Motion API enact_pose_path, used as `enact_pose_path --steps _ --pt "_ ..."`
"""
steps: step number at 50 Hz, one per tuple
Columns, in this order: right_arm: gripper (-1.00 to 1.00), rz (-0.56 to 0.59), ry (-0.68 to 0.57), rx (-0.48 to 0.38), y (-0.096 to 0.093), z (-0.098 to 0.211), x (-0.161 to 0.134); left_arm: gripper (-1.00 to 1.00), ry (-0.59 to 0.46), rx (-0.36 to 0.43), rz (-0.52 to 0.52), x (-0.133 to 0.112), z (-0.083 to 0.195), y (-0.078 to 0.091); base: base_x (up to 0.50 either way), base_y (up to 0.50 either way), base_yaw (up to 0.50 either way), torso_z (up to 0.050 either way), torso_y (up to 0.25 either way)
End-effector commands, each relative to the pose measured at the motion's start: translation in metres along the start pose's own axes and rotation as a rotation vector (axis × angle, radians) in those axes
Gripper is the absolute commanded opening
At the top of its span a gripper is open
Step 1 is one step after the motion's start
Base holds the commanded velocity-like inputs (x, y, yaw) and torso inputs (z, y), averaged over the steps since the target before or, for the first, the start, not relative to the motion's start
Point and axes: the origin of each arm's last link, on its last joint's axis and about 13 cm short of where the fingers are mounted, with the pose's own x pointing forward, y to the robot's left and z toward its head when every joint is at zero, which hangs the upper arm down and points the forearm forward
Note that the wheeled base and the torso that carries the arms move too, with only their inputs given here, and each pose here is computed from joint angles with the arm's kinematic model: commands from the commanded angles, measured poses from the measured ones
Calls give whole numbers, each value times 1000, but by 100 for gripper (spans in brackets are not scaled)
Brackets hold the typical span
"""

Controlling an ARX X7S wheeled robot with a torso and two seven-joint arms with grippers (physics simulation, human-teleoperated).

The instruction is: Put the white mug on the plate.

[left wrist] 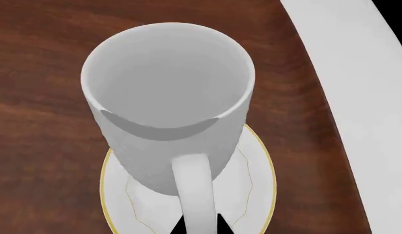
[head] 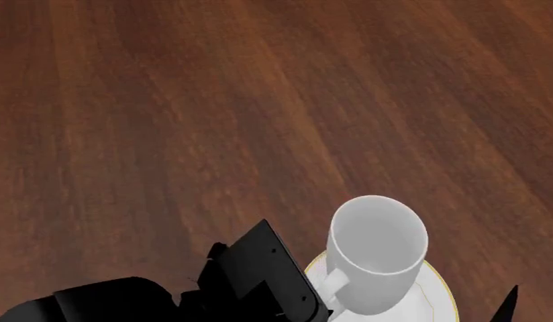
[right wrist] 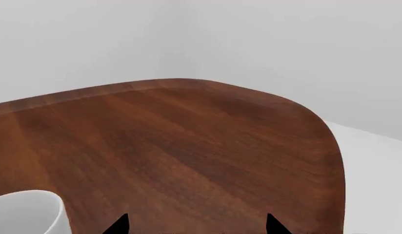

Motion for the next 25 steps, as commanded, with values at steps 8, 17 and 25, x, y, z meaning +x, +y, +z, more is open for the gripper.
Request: enact_pose_path --steps 8,17,25 --pt "100 4 6 3 1 -3 0 -100 -11 -9 -29 11 -9 -5 0 0 0 0 0" --pt "100 1 5 4 0 -3 -2 -100 1 20 -30 17 -13 -8 0 0 0 0 0" --pt "100 1 4 2 0 -2 -3 -100 -6 12 -34 21 -12 -9 0 0 0 0 1"
